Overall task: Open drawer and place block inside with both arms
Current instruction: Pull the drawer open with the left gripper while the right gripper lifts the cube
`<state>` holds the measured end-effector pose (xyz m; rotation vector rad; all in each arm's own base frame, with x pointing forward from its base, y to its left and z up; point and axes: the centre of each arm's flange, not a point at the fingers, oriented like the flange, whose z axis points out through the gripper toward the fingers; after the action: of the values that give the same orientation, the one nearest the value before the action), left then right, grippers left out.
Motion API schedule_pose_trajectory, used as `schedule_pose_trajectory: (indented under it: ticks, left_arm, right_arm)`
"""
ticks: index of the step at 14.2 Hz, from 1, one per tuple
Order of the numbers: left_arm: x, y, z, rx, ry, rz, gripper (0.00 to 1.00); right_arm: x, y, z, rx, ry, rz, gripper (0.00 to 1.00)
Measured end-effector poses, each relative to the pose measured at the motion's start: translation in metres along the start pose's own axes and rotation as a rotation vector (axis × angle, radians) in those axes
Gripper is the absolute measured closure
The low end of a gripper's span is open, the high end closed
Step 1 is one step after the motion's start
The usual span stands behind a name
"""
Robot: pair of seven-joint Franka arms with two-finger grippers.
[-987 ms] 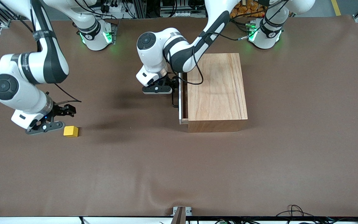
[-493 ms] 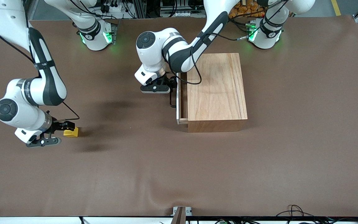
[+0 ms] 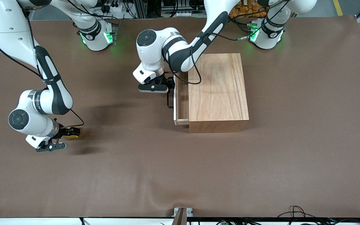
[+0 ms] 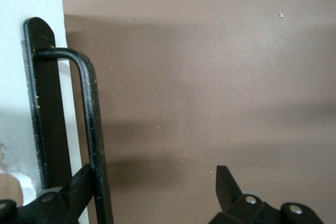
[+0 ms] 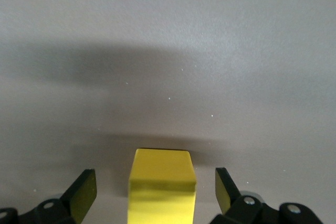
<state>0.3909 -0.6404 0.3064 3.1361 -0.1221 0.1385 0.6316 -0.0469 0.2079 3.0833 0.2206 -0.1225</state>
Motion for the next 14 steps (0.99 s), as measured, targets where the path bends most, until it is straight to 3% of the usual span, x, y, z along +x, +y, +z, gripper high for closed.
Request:
schedule_pose_trajectory:
  ticks: [4, 5, 8, 9, 14]
  left_arm:
    - [-0.003, 0.008, -0.001, -0.034, 0.021, 0.009, 0.0]
    - [-0.004, 0.009, -0.001, -0.042, 0.026, 0.01, 0.0]
    - [-0.005, 0.011, 0.001, -0.048, 0.029, 0.013, 0.0]
    - [-0.005, 0.012, 0.001, -0.053, 0.032, 0.014, 0.0]
    - [-0.011, 0.02, -0.001, -0.083, 0.042, 0.025, 0.0]
  right_arm:
    - [-0.01, 0.015, 0.015, 0.016, -0.027, 0.006, 0.0]
    - [-0.011, 0.017, 0.017, 0.021, -0.03, 0.008, 0.07]
    - [-0.011, 0.014, 0.019, 0.027, -0.032, 0.004, 0.41]
    - [-0.011, 0.013, 0.019, 0.031, -0.032, 0.006, 0.44]
    - [-0.009, 0.013, 0.009, 0.05, -0.026, -0.053, 0.44]
